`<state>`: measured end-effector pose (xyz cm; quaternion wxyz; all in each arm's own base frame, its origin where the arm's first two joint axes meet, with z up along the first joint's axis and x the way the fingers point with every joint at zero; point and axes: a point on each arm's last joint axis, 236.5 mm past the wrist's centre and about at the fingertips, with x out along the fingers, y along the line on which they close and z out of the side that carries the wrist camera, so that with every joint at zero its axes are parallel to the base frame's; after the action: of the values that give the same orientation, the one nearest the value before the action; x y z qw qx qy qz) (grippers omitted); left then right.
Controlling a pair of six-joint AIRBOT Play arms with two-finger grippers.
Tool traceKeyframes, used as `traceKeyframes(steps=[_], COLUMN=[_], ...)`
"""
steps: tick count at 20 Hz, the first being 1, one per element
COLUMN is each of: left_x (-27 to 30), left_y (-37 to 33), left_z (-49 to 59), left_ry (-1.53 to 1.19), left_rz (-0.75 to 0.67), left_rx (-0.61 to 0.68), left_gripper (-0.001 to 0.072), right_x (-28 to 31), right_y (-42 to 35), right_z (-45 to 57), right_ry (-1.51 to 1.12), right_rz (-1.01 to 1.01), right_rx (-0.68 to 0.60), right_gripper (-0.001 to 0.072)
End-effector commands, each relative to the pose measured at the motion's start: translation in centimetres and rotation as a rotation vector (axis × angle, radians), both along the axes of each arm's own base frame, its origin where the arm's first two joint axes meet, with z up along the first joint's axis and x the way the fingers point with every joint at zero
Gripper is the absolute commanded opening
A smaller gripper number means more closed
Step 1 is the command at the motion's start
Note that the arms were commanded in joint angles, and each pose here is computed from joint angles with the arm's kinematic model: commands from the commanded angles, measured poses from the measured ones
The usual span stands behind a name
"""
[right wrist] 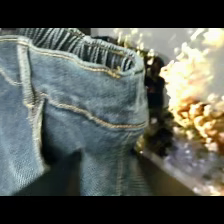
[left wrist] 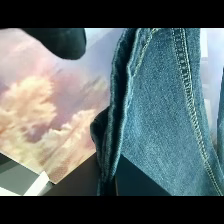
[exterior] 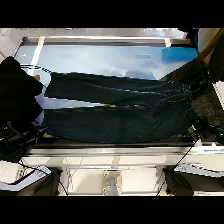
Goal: Fold the clothes and pants, and hang the long-sleeved shirts on hangers.
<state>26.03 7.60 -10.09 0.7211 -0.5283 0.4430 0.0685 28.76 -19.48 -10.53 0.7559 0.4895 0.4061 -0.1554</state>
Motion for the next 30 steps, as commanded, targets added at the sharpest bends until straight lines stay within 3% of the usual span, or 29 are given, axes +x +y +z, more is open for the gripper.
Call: traceKeyframes(steps=[1, 3, 4, 5, 11, 15, 24, 26, 29, 30], left_x=[0.0, 0.0, 0.0, 0.0, 0.0, 0.0, 0.0, 0.1, 1.5, 2.1], left_y=[0.1, 0.0, 0.0, 0.0, 0.0, 0.1, 0.1, 0.2, 0.8, 1.0], left_z=[0.0, 0.0, 0.0, 0.0, 0.0, 0.0, 0.0, 0.2, 2.7, 4.2], left_ry=[-0.001, -0.001, -0.001, -0.001, -0.001, -0.001, -0.001, -0.005, -0.061, -0.091], left_rz=[0.000, -0.001, -0.001, -0.001, -0.001, 0.000, 0.000, -0.002, -0.048, -0.073], left_rx=[0.003, 0.002, 0.002, 0.002, 0.002, 0.003, 0.003, 0.006, 0.013, 0.019], left_gripper=[0.0021, 0.0021, 0.0021, 0.0021, 0.0021, 0.0021, 0.0021, 0.0021, 0.0020, 0.0020], right_x=[0.6, 0.4, 0.0, -0.3, -3.4, -3.9, 0.4, 1.9, 2.3, 2.0], right_y=[-0.5, 0.5, 0.8, 0.9, -1.6, -2.6, 1.0, 1.4, 2.8, 2.9], right_z=[0.0, 0.0, 0.0, 0.2, 2.5, 1.3, -2.0, -1.1, 2.2, 3.7], right_ry=[-0.012, -0.009, 0.000, 0.002, -0.025, 0.006, 0.035, -0.007, -0.077, -0.099], right_rz=[-0.031, 0.013, 0.035, 0.047, 0.019, -0.011, 0.089, 0.102, 0.213, 0.237], right_rx=[-0.007, 0.013, 0.021, 0.030, 0.088, 0.044, 0.066, 0.064, 0.117, 0.124], right_gripper=[0.0260, 0.0292, 0.0443, 0.0494, 0.0494, 0.0492, 0.0489, 0.0376, 0.0081, 0.0044])
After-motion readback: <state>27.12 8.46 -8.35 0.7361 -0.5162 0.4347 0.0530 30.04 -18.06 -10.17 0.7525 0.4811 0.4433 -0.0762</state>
